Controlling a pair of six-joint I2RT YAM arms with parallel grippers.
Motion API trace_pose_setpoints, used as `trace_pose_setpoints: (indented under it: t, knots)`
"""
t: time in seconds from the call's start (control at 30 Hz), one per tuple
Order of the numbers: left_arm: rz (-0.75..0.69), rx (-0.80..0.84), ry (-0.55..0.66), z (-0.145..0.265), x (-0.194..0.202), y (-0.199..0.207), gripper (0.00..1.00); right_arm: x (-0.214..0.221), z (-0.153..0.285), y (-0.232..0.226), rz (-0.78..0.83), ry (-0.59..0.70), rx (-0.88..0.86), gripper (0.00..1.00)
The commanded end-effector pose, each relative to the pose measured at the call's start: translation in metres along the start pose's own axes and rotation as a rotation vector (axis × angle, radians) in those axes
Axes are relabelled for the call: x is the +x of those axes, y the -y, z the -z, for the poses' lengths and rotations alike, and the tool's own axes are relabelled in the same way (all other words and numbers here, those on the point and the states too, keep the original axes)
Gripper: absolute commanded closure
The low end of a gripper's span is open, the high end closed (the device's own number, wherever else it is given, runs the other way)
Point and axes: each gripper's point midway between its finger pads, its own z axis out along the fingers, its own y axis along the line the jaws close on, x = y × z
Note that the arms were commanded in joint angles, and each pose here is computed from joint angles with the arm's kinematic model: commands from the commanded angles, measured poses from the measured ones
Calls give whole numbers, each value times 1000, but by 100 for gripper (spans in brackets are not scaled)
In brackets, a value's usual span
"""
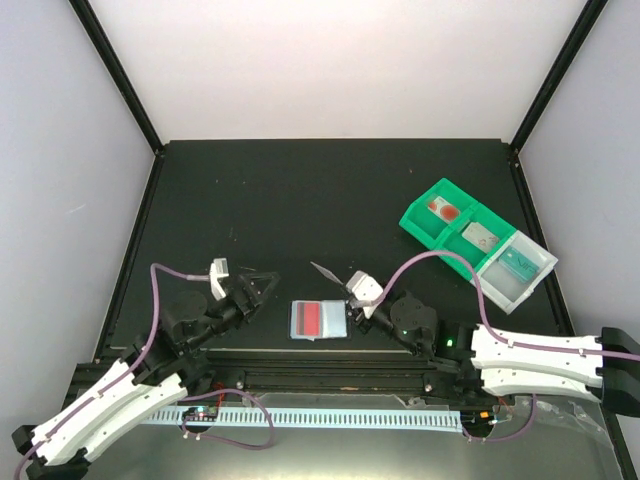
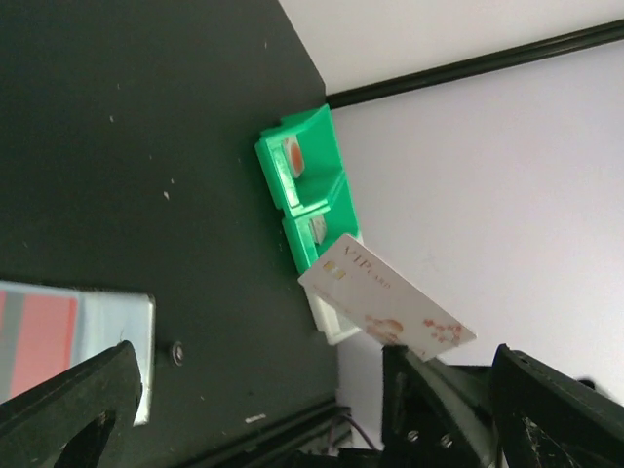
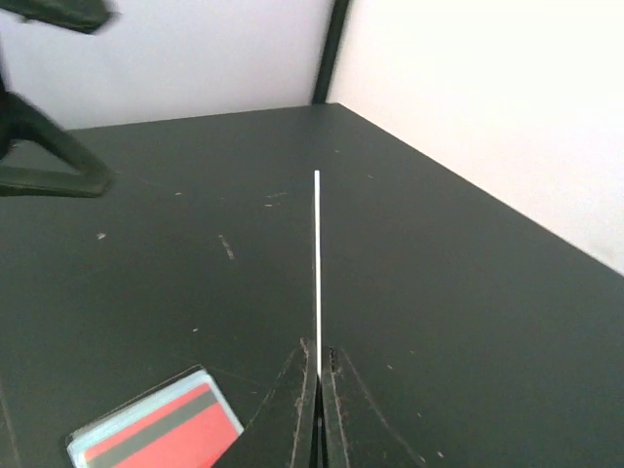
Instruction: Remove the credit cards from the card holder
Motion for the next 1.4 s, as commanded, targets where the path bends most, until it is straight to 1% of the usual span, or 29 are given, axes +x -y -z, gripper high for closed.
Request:
trace_pose_setpoints:
  t: [0.0, 0.13, 0.27, 0.37, 0.47, 0.63, 0.8, 1.03, 1.1, 1.17, 1.3, 1.37]
  knots:
    - [-231, -65, 73, 10, -17, 4, 1, -4, 6, 46, -258, -65, 180, 99]
    - [-360, -130, 78, 11, -21, -2, 1, 2, 10, 80, -407, -114, 227, 99]
    - [-412, -191, 64, 10, -20, -16, 1, 7, 21, 114, -564, -123, 287, 99]
    - [-417, -220, 58, 9, -19, -28, 1, 17, 36, 140, -650, -156, 372, 99]
    - [-409, -238, 57, 8, -18, -36, 1, 25, 51, 166, -703, -195, 458, 99]
    - [-406, -238, 54, 8, -17, -39, 1, 39, 69, 201, -796, -235, 555, 99]
    - [-405, -243, 48, 9, -16, -40, 1, 63, 85, 237, -953, -258, 663, 99]
    - [-397, -252, 42, 13, -15, -44, 1, 98, 110, 283, -1142, -246, 798, 99]
    - [-392, -249, 45, 14, -15, -45, 1, 104, 116, 295, -1171, -227, 824, 99]
    - [-389, -249, 47, 15, -15, -46, 1, 109, 120, 306, -1167, -220, 864, 99]
    - [-383, -250, 46, 15, -15, -47, 1, 124, 128, 324, -1151, -254, 947, 99]
    - [-383, -252, 47, 16, -15, -48, 1, 132, 130, 330, -1158, -267, 963, 99]
